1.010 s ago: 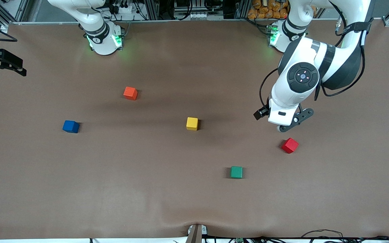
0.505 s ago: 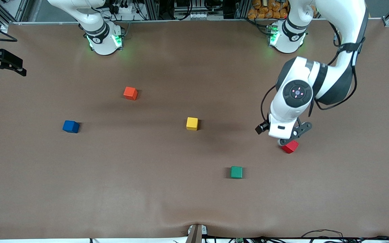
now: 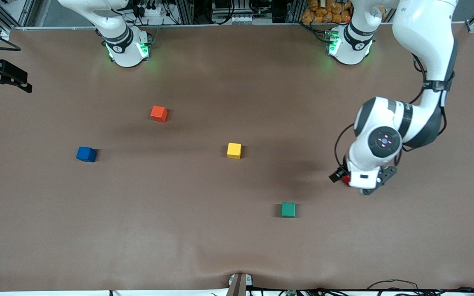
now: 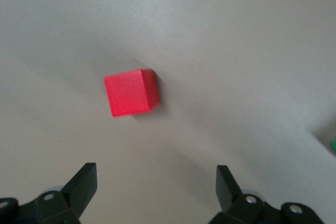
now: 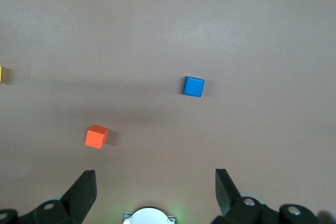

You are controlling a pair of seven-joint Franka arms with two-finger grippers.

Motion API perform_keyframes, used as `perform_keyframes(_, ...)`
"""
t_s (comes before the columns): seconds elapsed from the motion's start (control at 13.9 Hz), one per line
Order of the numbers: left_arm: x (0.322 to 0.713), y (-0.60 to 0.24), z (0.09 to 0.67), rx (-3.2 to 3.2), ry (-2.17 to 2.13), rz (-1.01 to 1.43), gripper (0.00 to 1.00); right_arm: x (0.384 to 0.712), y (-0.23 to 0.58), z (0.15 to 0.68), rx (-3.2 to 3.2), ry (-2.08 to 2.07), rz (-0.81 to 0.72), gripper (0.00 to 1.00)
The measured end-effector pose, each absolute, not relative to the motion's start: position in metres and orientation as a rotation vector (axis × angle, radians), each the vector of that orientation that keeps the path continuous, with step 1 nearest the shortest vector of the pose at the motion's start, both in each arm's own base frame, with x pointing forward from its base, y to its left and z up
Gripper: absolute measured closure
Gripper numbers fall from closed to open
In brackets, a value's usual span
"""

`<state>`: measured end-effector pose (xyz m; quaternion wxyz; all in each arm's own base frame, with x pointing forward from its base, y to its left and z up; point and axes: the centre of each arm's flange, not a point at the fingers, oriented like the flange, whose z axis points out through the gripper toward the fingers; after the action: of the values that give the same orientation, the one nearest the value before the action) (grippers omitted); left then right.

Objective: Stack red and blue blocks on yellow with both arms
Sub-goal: 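Lower the left gripper and close it on the red cube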

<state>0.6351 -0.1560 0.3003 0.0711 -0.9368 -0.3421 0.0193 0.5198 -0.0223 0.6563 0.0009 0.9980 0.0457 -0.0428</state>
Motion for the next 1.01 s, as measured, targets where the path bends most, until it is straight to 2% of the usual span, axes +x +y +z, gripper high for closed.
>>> perform_keyframes(0.72, 0.633, -0.105, 0.227, -2.711, -1.396, 0.011, 0.00, 0.520, -0.025, 0.656, 3.134, 0.135, -0.132, 0.00)
perform_keyframes(1.01, 0.633, -0.089, 0.221, -2.683, -1.475, -0.003, 0.00, 0.520, -0.027, 0.657, 3.135, 0.129, -0.129, 0.00)
